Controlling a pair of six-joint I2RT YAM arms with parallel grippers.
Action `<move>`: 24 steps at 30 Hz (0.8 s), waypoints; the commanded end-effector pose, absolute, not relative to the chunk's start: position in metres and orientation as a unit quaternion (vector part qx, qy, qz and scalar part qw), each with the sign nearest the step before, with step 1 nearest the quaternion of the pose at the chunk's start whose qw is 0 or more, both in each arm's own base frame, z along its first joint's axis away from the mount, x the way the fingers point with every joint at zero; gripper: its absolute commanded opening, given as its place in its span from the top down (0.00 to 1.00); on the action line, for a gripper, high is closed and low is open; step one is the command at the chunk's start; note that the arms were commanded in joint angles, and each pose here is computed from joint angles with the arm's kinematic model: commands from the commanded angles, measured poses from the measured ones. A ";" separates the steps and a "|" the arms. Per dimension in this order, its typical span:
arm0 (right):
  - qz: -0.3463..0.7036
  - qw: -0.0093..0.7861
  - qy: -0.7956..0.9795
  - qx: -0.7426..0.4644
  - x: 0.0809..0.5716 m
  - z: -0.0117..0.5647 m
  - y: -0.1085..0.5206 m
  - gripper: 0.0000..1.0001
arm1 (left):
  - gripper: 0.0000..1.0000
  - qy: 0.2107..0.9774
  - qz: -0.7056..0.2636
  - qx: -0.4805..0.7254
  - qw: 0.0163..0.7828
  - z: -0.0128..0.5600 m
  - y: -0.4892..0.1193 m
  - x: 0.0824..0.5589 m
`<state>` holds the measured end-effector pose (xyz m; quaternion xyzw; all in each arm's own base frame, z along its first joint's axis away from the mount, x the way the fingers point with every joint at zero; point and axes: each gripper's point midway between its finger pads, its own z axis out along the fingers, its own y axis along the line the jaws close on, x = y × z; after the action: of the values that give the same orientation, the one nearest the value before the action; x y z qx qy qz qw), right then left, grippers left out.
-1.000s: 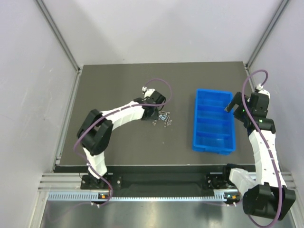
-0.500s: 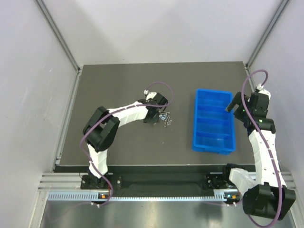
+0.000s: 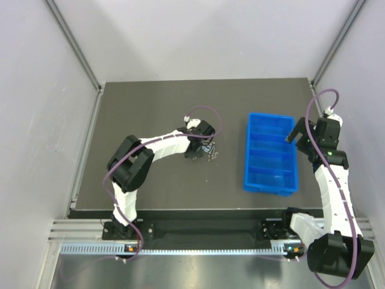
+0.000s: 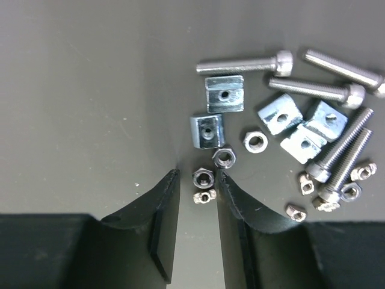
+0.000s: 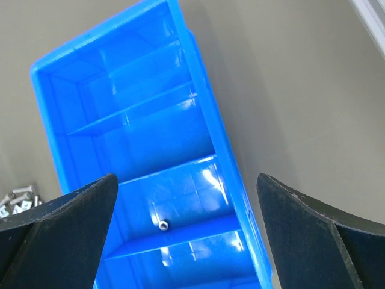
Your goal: Sort the screws and nuts into containers
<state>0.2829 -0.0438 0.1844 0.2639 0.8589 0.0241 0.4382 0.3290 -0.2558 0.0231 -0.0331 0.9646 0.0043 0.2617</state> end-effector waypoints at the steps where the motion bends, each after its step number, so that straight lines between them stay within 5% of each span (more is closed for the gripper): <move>1: 0.020 0.453 0.852 0.263 0.288 0.188 -0.047 0.00 | 0.64 0.963 0.034 -0.049 0.262 0.016 -0.242 0.326; 7: 0.018 0.455 0.851 0.262 0.289 0.190 -0.047 0.00 | 0.66 0.963 0.035 -0.047 0.261 0.012 -0.244 0.328; 15: 0.014 0.454 0.850 0.265 0.287 0.189 -0.049 0.00 | 0.83 0.964 0.028 -0.055 0.257 0.013 -0.243 0.323; 24: 0.013 0.457 0.847 0.269 0.287 0.191 -0.050 0.00 | 0.87 0.952 -0.001 -0.025 0.306 0.064 -0.259 0.328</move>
<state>0.2813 -0.0451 0.1797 0.2666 0.8608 0.0194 0.4331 0.3269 -0.2534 0.0265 -0.0380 0.9616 0.0130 0.2715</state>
